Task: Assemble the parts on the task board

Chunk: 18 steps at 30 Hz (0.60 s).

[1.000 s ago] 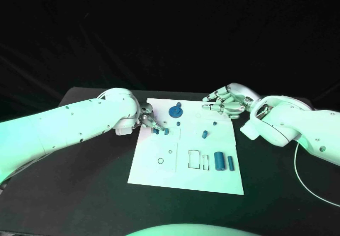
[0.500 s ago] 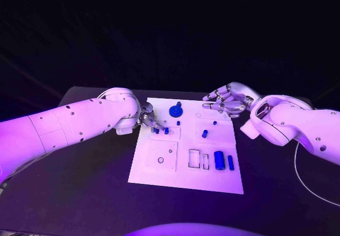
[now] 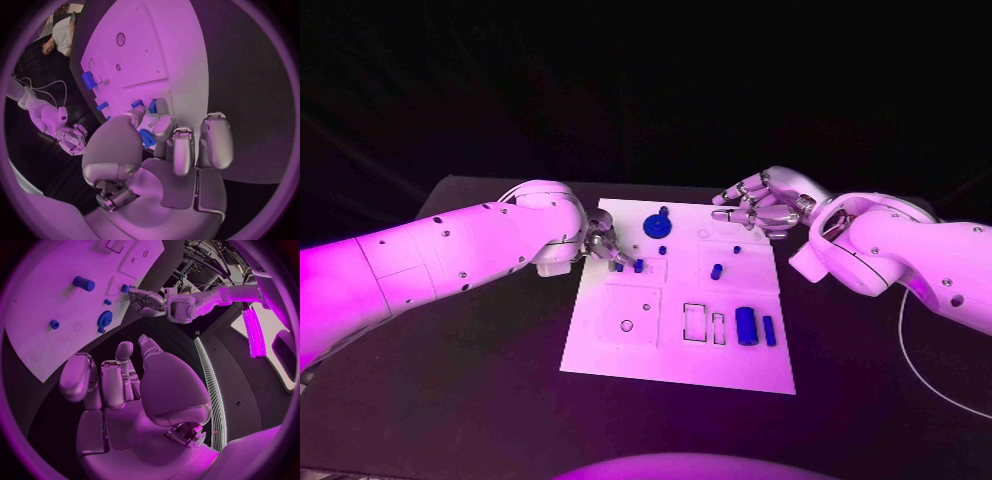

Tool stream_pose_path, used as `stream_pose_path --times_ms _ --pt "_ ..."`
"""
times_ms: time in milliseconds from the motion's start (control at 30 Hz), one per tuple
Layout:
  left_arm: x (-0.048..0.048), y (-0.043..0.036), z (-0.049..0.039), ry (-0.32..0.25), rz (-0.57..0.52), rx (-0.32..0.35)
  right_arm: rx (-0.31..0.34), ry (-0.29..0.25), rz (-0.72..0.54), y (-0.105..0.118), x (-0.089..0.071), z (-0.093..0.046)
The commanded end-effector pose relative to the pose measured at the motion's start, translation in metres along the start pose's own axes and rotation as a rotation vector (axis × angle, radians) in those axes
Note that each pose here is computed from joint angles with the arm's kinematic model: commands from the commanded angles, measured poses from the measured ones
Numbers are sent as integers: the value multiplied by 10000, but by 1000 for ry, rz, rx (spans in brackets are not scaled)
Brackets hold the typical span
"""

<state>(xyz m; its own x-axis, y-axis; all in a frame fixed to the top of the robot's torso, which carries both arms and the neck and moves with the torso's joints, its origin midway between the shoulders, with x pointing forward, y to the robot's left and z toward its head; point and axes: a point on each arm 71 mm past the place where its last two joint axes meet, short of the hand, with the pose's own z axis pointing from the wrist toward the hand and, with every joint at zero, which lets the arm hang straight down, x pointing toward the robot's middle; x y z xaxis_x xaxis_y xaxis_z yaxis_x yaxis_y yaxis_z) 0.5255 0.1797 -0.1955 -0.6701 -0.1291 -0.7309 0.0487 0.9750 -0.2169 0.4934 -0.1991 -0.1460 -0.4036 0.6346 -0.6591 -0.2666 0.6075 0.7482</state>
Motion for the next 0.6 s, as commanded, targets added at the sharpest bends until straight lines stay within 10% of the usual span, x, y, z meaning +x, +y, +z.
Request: stream_pose_path --times_ms 33,600 --pt "26 -9 2 3 12 -3 -9 1 -1 6 4 0" --pt "-103 55 -106 -52 -95 31 -6 5 -1 5 11 13"
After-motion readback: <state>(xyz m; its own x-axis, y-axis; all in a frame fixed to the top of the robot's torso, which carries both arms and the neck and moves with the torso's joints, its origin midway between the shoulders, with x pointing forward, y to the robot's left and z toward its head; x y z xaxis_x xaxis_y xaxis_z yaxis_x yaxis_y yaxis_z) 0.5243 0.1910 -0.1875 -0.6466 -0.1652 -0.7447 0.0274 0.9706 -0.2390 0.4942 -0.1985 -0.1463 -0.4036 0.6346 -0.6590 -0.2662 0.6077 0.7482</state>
